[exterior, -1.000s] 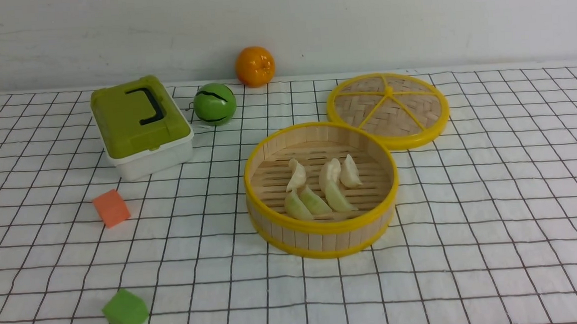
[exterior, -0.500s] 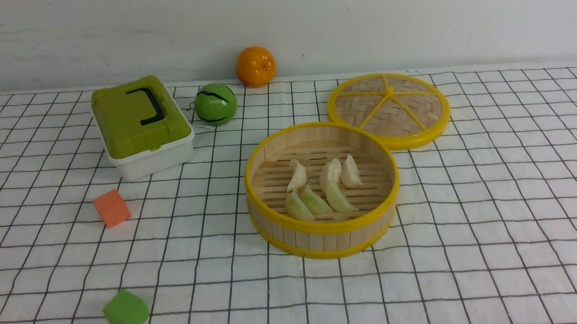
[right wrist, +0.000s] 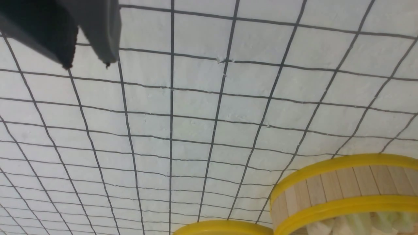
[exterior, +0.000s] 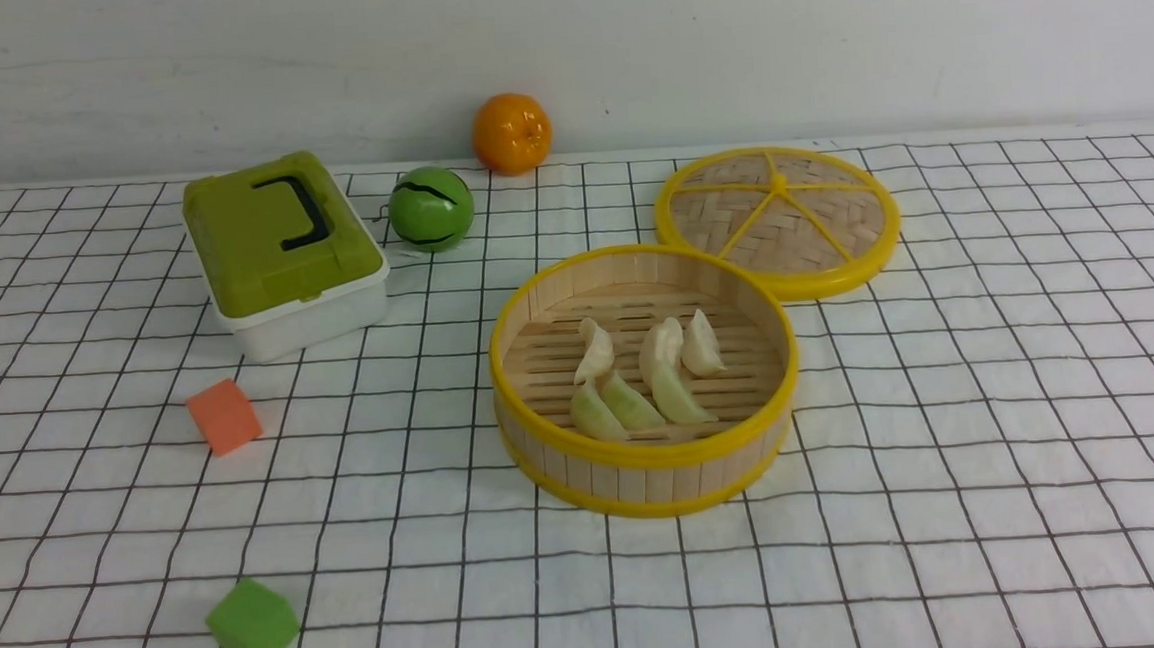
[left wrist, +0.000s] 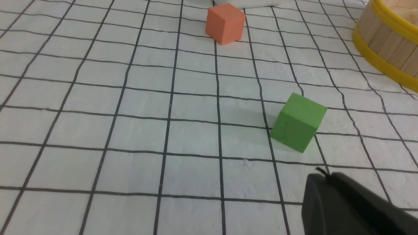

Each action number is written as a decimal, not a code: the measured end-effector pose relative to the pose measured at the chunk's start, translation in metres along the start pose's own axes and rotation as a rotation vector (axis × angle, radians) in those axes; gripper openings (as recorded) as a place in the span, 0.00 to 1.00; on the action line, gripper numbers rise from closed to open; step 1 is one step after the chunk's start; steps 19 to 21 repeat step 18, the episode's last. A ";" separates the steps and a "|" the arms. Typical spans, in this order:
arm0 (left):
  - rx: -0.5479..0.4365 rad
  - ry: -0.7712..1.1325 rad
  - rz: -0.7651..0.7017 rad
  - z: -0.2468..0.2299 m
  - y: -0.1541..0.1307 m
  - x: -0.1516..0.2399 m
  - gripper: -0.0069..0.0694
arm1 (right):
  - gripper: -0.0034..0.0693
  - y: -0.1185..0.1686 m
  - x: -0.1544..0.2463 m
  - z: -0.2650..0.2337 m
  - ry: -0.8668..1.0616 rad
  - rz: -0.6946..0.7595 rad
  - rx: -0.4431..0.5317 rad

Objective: Put the dumplings into the steamer on the table with the white tablecloth.

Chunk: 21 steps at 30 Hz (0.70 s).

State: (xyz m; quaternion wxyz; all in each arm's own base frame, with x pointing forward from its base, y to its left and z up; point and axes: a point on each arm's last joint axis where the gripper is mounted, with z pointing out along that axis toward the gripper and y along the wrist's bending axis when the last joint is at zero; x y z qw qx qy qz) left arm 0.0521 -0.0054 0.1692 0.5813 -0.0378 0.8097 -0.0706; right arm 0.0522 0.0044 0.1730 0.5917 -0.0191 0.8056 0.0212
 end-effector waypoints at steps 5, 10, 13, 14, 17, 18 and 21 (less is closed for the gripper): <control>0.000 0.000 0.000 0.000 0.000 0.000 0.09 | 0.25 0.000 0.000 0.000 0.000 0.001 0.000; 0.000 0.000 0.000 0.000 0.000 0.000 0.09 | 0.26 0.000 0.000 0.000 0.000 0.001 0.000; 0.000 0.000 0.000 0.000 0.000 0.000 0.09 | 0.27 0.000 0.000 0.000 0.000 0.001 0.000; 0.000 0.000 0.000 0.000 0.000 0.000 0.09 | 0.27 0.000 0.000 0.000 0.000 0.001 0.000; 0.000 0.000 0.000 0.000 0.000 0.000 0.10 | 0.28 0.000 0.000 0.000 0.000 0.001 0.000; 0.000 0.000 0.000 0.000 0.000 0.000 0.10 | 0.28 0.000 0.000 0.000 0.000 0.001 0.000; 0.000 0.000 0.000 0.000 0.000 0.000 0.10 | 0.28 0.000 0.000 0.000 0.000 0.001 0.000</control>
